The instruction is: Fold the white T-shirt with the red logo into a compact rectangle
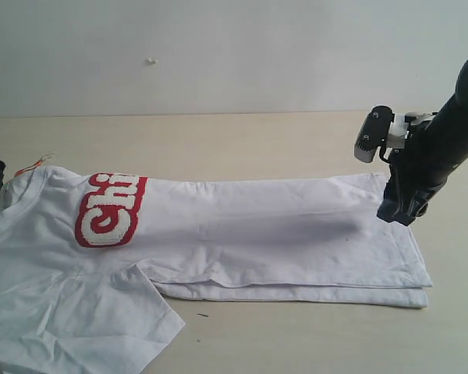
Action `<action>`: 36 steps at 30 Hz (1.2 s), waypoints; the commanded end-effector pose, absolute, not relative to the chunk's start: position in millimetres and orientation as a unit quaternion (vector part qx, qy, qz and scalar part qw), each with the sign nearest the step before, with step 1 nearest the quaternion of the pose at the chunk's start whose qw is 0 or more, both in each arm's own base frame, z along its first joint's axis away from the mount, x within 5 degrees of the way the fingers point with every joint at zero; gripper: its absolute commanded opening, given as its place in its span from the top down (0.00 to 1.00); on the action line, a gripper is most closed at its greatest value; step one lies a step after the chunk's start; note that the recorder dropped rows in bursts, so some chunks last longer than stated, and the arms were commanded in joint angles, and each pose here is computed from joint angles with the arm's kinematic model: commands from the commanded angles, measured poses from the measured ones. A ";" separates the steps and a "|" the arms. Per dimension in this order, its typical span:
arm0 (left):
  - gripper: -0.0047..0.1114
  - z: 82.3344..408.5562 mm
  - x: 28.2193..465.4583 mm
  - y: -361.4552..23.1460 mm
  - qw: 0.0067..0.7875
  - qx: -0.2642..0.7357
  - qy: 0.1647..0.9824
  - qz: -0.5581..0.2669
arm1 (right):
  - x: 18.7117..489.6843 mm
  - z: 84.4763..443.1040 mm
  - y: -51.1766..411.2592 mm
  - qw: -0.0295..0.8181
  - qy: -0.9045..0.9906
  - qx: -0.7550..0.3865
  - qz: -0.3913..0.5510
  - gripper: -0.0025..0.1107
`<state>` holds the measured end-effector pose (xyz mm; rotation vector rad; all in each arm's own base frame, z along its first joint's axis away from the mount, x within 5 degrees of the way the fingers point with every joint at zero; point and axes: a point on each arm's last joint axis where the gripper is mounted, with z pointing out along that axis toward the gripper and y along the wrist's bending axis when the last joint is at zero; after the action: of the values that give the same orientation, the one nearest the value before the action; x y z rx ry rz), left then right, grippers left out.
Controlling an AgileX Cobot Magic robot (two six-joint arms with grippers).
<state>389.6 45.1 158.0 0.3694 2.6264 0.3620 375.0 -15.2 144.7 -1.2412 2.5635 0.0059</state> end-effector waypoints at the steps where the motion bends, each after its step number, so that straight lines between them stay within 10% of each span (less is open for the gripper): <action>1: 0.06 165.5 373.2 50.2 0.160 0.086 0.976 0.121 | 370.6 144.7 -13.0 0.133 0.899 -0.416 0.035 0.46; 10: 0.06 204.7 312.6 37.0 -0.005 -0.035 0.978 -0.205 | 359.8 144.9 -4.6 0.096 0.906 -0.399 0.104 0.46; 36: 0.06 109.9 217.0 -1.2 -0.014 -0.105 0.949 -0.295 | 348.7 148.5 6.9 0.064 0.901 -0.384 0.190 0.46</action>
<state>222.0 2.0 121.1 -0.3339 2.9730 -0.8645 348.3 7.8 147.9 -1.1692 2.7284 0.5635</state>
